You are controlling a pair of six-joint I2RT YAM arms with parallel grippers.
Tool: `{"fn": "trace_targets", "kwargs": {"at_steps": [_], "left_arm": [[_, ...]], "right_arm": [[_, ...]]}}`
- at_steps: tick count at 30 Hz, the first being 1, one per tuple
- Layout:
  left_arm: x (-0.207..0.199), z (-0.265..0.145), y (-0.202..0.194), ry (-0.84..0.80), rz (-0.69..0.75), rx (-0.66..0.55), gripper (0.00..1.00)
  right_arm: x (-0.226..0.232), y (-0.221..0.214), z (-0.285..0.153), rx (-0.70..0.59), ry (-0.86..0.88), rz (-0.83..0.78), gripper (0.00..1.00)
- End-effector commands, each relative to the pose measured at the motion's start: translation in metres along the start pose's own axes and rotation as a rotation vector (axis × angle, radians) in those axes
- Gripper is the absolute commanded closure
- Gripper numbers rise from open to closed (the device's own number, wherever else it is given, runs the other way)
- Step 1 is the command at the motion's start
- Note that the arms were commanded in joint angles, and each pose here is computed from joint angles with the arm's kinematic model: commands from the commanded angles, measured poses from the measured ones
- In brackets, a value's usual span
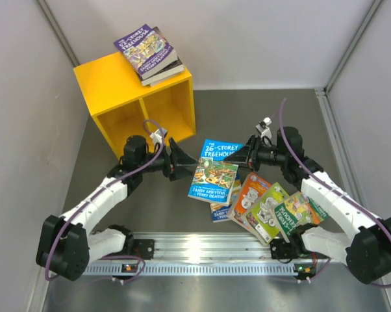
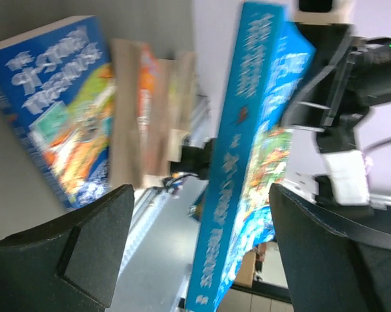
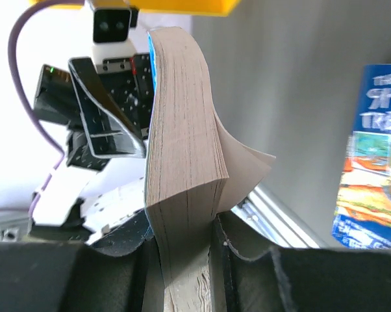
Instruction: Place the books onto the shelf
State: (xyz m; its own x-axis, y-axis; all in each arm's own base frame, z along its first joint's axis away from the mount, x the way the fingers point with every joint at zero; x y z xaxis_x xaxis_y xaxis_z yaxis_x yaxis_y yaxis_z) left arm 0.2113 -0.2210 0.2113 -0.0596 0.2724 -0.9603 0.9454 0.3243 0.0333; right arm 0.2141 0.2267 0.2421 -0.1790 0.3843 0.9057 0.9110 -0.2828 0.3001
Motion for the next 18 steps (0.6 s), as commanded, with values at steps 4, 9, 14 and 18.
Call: {"fn": "trace_targets", "kwargs": {"at_steps": [4,9,14,18], "left_arm": [[-0.075,-0.001,-0.003,-0.190,0.191,0.102,0.14],[-0.077,0.010,-0.010,-0.182,0.196,0.134,0.33],[-0.079,0.021,-0.026,-0.150,0.225,0.185,0.49],[-0.075,0.025,-0.027,-0.106,0.237,0.171,0.78]], "right_arm": [[0.049,0.006,-0.011,0.000,0.220,-0.060,1.00],[0.057,0.011,-0.011,0.000,0.243,-0.072,1.00],[0.064,0.017,-0.012,-0.009,0.260,-0.080,1.00],[0.066,0.019,-0.014,-0.015,0.266,-0.081,1.00]]}}
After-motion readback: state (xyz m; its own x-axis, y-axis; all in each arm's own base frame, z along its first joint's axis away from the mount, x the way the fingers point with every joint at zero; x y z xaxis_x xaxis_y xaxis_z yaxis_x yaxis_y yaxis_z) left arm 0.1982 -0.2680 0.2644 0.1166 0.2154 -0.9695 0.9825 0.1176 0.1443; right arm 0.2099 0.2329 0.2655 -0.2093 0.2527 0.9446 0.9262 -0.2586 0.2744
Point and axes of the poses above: each gripper's point midway between its finger pads, its own z axis out along the fingers, its own x axis along the line the jaws close on, y = z × x, the point moved 3 cm from there along -z, back along the fingers, and after that the axes turned 7 degrees about -z, right-handed, at the moved point
